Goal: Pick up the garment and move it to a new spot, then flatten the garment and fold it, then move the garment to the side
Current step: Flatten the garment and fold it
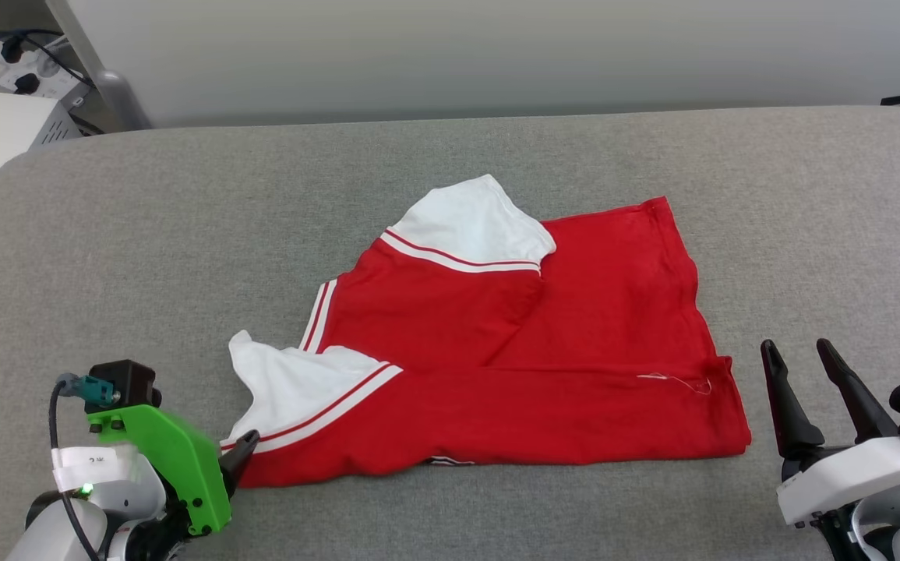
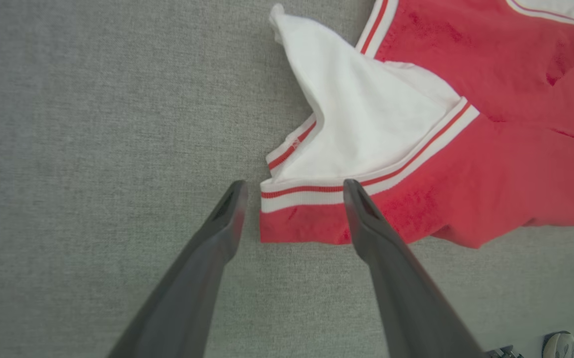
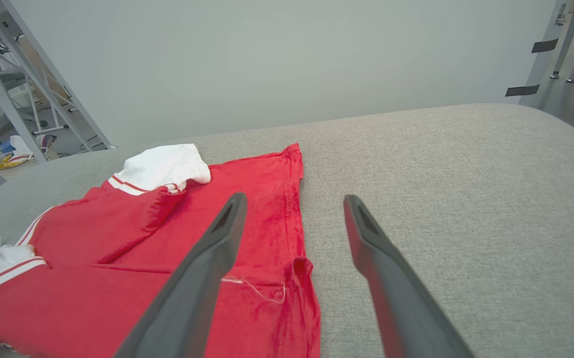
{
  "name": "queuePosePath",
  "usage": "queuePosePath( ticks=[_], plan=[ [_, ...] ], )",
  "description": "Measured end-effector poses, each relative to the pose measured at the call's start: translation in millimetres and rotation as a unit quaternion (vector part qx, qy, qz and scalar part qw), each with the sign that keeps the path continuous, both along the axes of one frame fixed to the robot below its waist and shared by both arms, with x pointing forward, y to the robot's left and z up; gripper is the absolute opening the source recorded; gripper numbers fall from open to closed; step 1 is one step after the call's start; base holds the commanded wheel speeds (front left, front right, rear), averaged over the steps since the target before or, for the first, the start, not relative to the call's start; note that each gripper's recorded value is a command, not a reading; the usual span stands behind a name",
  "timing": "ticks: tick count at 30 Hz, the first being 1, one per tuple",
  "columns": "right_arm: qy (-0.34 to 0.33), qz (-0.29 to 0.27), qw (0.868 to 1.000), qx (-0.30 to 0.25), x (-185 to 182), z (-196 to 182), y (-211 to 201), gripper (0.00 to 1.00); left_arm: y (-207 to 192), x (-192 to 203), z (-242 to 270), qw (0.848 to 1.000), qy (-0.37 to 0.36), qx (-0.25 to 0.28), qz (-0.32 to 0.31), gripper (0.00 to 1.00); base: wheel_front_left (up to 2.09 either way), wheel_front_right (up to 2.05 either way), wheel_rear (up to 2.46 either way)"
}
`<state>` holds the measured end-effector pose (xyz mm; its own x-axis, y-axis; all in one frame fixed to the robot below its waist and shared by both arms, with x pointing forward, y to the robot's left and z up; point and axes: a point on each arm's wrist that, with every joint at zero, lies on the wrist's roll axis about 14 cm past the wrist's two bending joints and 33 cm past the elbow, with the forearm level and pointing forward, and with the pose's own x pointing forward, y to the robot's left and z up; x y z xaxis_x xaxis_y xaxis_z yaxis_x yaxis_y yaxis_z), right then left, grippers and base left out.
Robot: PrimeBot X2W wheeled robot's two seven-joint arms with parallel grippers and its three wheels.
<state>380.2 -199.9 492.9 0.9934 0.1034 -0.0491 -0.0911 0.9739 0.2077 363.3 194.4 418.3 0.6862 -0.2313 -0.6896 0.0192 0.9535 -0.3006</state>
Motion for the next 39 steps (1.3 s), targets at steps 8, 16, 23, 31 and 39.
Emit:
queuePosePath(
  ticks=[8, 16, 23, 31, 39],
  plan=[
    [0.019, -0.009, 1.000, 0.007, 1.1, -11.0, -4.3, 1.00, -12.5, -12.4, -39.4, 0.997, 0.079, 0.010, -0.021, 1.00, 0.00, 0.00, 0.00],
    [0.046, -0.019, 0.999, 0.020, 2.4, -26.7, -10.9, 1.00, -24.0, -3.9, -62.1, 0.992, 0.108, 0.023, -0.054, 1.00, 0.00, 0.00, 0.00],
    [0.078, -0.026, 0.996, 0.027, -0.7, -37.0, -22.9, 1.00, -35.0, 4.9, -62.6, 0.993, 0.086, 0.012, -0.076, 0.00, 0.00, 0.00, 0.00],
    [0.173, 0.004, 0.985, 0.019, -11.2, -55.7, -26.1, 1.00, -42.2, 6.1, -44.5, 0.997, 0.030, 0.003, -0.074, 0.00, 0.00, 0.00, 0.00],
    [0.283, 0.065, 0.957, 0.012, -19.1, -84.5, -4.1, 1.00, -46.6, 2.8, -19.5, 0.997, -0.017, 0.008, -0.077, 0.00, 0.00, 0.00, 0.00]
  ],
)
